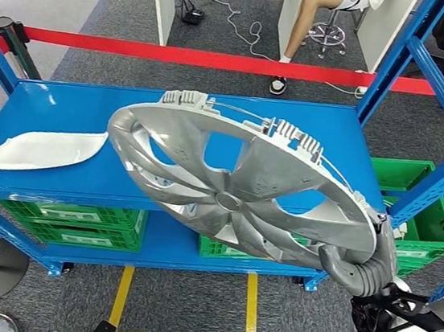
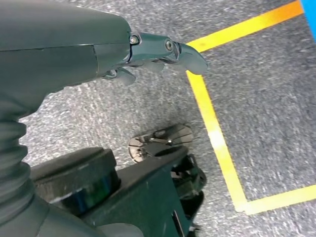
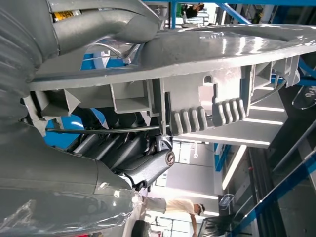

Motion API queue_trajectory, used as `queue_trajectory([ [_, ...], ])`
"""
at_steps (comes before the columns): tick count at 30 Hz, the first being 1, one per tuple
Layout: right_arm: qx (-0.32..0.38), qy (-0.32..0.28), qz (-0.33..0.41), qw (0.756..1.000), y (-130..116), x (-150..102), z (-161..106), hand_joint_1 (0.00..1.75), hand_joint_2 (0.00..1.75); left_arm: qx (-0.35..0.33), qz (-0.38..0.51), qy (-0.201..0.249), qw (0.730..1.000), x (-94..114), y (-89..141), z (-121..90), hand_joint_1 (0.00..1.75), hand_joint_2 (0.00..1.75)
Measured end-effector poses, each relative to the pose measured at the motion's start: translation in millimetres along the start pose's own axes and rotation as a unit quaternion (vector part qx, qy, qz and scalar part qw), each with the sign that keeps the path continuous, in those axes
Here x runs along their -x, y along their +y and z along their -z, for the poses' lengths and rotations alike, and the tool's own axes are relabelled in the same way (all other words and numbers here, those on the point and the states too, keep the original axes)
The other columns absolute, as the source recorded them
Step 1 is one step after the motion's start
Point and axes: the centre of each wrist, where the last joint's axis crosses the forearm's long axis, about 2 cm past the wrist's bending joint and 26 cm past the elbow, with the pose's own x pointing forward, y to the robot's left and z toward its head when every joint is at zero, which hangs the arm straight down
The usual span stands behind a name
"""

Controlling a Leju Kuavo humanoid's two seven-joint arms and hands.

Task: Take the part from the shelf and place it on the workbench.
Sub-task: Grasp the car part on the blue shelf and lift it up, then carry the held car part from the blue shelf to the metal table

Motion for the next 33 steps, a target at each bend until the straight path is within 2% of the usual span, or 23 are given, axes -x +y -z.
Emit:
queue_trajectory([
  [19,0.006,-0.010,-0.003,1.000,-0.7,-0.4,-3.1,1.75,1.75,-0.023,0.003,-0.007,1.000,-2.5,18.8,4.6,0.00,1.75],
  [33,0.032,-0.022,-0.002,0.999,-2.1,-1.4,-24.9,1.75,1.75,-0.031,0.006,-0.012,0.999,-2.5,26.7,5.7,0.00,1.75],
])
